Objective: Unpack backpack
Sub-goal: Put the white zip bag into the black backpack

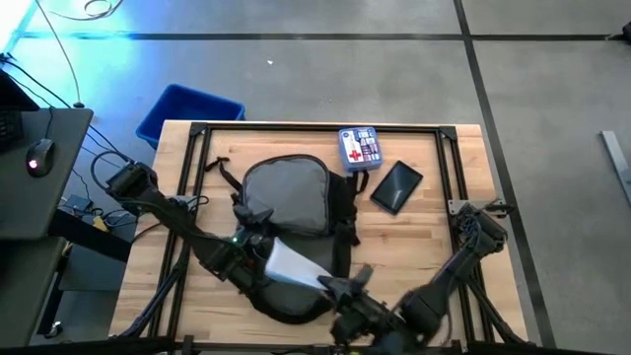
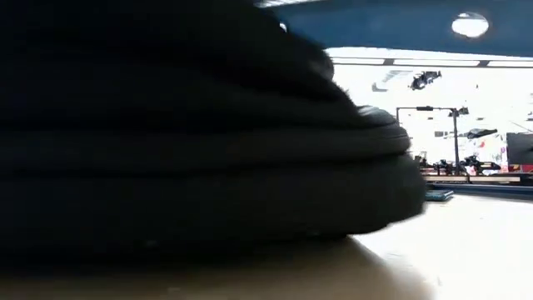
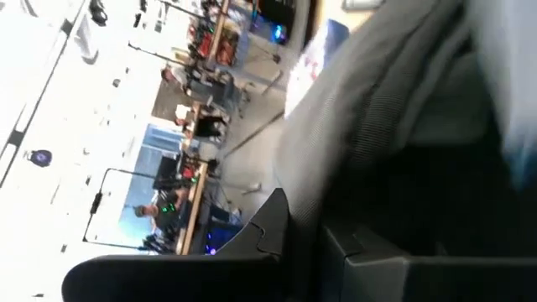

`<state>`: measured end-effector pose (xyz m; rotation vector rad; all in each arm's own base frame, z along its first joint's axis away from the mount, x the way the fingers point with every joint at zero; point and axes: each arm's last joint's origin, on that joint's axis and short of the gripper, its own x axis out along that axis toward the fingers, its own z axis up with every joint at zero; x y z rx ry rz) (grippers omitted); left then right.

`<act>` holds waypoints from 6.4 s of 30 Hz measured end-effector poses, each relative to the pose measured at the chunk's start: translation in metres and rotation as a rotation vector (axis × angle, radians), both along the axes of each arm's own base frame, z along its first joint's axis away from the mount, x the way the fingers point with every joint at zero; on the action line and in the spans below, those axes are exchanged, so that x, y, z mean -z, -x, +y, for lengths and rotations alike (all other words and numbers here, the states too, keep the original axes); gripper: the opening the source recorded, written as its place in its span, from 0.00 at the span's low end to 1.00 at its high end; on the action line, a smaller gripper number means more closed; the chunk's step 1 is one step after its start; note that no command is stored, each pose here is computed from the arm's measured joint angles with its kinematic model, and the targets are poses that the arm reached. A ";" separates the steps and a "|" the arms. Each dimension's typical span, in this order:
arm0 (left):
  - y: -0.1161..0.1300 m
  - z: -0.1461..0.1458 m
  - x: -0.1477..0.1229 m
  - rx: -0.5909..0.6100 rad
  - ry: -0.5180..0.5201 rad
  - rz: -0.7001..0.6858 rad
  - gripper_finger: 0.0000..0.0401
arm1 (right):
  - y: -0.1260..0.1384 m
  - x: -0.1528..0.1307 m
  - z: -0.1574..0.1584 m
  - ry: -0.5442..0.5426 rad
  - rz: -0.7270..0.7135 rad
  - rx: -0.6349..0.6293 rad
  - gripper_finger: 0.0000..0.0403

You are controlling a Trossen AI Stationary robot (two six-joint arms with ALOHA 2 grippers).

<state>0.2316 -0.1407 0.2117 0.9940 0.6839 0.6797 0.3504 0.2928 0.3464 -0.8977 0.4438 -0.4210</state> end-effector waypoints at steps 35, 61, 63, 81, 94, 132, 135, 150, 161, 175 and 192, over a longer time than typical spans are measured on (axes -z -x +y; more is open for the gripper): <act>0.004 -0.021 -0.026 0.033 0.270 -0.372 0.00 | -0.061 0.081 -0.070 -0.454 0.337 -0.250 0.00; -0.013 -0.041 -0.040 0.167 0.474 -0.280 0.00 | -0.073 0.134 -0.129 -0.630 0.139 0.164 0.00; -0.014 -0.039 -0.039 0.152 0.478 -0.288 0.00 | -0.068 0.135 -0.128 -0.572 0.100 0.238 0.00; -0.017 -0.030 -0.036 0.102 0.501 -0.296 0.00 | -0.085 0.131 -0.153 -0.620 0.186 0.098 0.38; -0.017 -0.031 -0.036 0.109 0.535 -0.286 0.00 | -0.052 0.103 -0.090 -0.384 0.295 -0.213 0.64; -0.015 -0.028 -0.033 0.080 0.526 -0.284 0.00 | 0.090 0.086 0.045 -0.487 0.500 -0.175 0.64; -0.015 -0.028 -0.033 0.081 0.527 -0.283 0.00 | 0.093 0.118 0.057 -0.374 0.528 -0.144 0.64; -0.020 -0.033 -0.036 0.122 0.612 -0.302 0.00 | 0.009 0.184 0.041 -0.220 0.302 -0.047 0.18; -0.030 -0.050 -0.048 0.326 0.702 -0.282 0.00 | -0.075 0.173 -0.033 -0.398 0.131 0.080 0.00; -0.021 -0.051 -0.041 0.282 0.679 -0.239 0.00 | -0.108 0.170 -0.075 -0.514 0.101 0.085 0.06; -0.016 -0.045 -0.036 0.213 0.665 -0.220 0.00 | -0.056 0.108 0.012 -0.528 0.230 -0.091 0.61</act>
